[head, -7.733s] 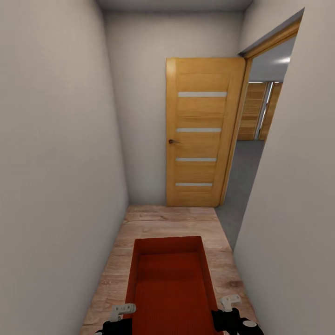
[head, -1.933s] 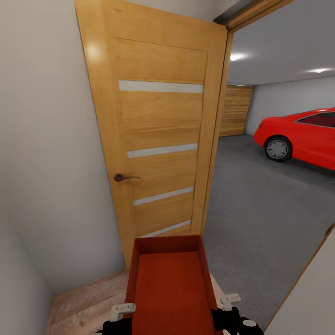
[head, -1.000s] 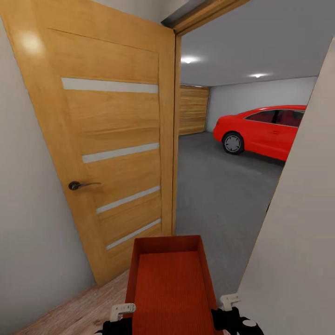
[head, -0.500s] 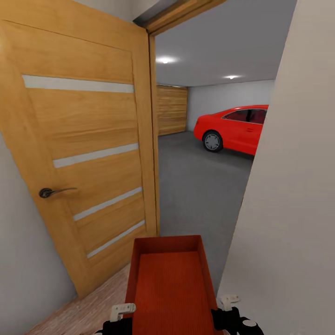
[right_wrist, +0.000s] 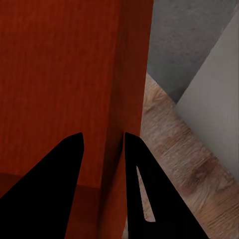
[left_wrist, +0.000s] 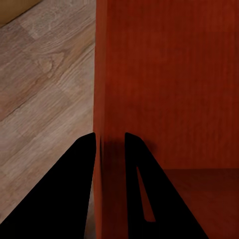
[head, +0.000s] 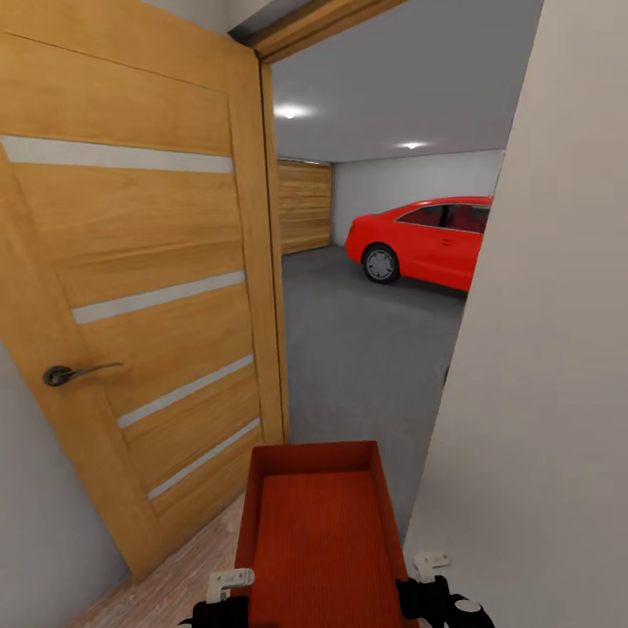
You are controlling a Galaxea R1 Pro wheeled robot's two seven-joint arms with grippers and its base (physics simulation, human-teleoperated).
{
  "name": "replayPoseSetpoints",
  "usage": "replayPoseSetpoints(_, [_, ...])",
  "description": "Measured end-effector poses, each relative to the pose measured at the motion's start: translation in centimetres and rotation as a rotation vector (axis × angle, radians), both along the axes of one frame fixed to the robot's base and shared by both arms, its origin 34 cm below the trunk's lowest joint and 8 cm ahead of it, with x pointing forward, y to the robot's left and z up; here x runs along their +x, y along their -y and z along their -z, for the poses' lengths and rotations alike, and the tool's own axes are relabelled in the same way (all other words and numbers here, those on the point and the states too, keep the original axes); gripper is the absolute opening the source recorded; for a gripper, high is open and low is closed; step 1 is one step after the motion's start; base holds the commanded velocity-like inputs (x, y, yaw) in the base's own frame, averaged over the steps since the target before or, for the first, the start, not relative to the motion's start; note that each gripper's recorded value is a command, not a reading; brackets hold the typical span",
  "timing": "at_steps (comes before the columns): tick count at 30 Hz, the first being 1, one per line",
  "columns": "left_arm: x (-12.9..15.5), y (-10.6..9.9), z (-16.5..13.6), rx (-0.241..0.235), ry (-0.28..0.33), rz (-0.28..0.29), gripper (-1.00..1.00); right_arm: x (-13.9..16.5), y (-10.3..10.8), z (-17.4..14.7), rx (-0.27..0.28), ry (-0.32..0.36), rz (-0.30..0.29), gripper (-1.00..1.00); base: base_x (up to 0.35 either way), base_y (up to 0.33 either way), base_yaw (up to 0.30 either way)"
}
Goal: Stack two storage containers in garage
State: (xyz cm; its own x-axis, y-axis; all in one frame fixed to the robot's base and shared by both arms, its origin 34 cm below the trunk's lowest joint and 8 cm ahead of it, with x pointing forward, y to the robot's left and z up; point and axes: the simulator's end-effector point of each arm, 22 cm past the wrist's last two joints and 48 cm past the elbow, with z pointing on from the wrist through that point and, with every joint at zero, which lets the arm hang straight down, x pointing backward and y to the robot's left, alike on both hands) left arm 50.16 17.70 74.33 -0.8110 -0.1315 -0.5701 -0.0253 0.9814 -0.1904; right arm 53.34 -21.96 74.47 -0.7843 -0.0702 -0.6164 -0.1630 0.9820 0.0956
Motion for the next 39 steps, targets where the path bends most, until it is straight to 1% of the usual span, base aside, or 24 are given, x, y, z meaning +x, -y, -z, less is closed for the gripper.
replayPoseSetpoints(30, [0.02,0.06,-0.01,0.000,0.000,0.000,-1.00,0.01,0.06,-0.01,0.000,0.001,0.000,-1.00,0.118,0.275,0.000])
replayPoseSetpoints(39, [0.05,0.09,-0.02,0.000,0.000,0.001,-1.00,0.02,0.09,0.00,0.000,0.000,0.000,-1.00,0.024,0.047,0.000])
